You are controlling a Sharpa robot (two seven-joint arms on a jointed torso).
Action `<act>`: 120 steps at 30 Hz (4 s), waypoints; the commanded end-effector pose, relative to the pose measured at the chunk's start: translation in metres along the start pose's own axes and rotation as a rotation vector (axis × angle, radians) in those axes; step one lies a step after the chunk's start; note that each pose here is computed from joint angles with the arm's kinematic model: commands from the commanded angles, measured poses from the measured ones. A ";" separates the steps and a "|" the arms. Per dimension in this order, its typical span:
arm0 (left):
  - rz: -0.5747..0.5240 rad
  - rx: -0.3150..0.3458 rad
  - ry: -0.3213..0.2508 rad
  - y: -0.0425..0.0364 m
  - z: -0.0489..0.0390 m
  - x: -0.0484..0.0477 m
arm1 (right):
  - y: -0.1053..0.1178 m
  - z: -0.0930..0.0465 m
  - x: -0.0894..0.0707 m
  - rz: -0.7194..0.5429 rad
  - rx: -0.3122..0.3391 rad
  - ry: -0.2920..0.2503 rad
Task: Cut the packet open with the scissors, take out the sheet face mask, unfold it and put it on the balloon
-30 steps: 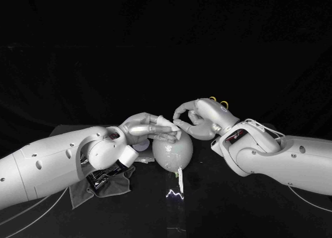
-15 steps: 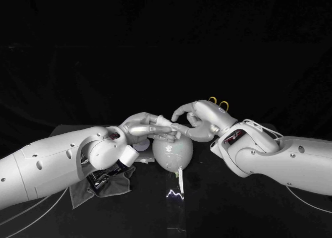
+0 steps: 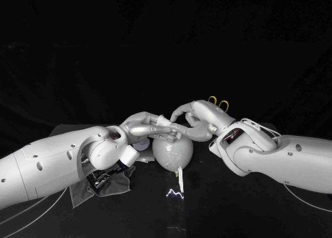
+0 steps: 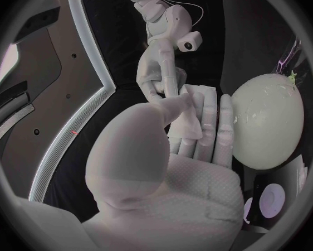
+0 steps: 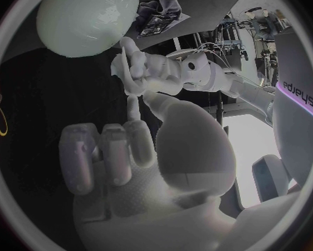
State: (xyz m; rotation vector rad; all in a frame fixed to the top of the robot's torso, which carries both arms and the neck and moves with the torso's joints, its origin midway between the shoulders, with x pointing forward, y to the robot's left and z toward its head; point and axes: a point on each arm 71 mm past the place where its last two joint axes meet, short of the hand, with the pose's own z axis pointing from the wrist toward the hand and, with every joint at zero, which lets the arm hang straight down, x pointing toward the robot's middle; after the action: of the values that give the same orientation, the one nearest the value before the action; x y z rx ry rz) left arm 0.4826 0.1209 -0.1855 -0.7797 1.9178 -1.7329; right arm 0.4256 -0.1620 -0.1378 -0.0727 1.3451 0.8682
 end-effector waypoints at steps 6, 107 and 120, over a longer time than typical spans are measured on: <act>0.044 0.015 0.010 -0.0020 0.0008 0.0039 | -0.001 0.002 0.004 -0.012 0.011 0.038; 0.075 -0.036 0.029 0.0021 0.0004 0.0060 | -0.029 0.008 -0.030 0.292 0.259 -0.189; 0.035 -0.036 0.013 0.0035 -0.0003 0.0054 | -0.033 0.008 -0.036 0.292 0.267 -0.232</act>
State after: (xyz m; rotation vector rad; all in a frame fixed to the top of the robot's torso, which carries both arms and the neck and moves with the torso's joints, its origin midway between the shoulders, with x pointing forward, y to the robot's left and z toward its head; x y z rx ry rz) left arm 0.4790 0.1195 -0.1896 -0.7175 1.9691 -1.6628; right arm 0.4522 -0.1977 -0.1215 0.4268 1.2918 0.8955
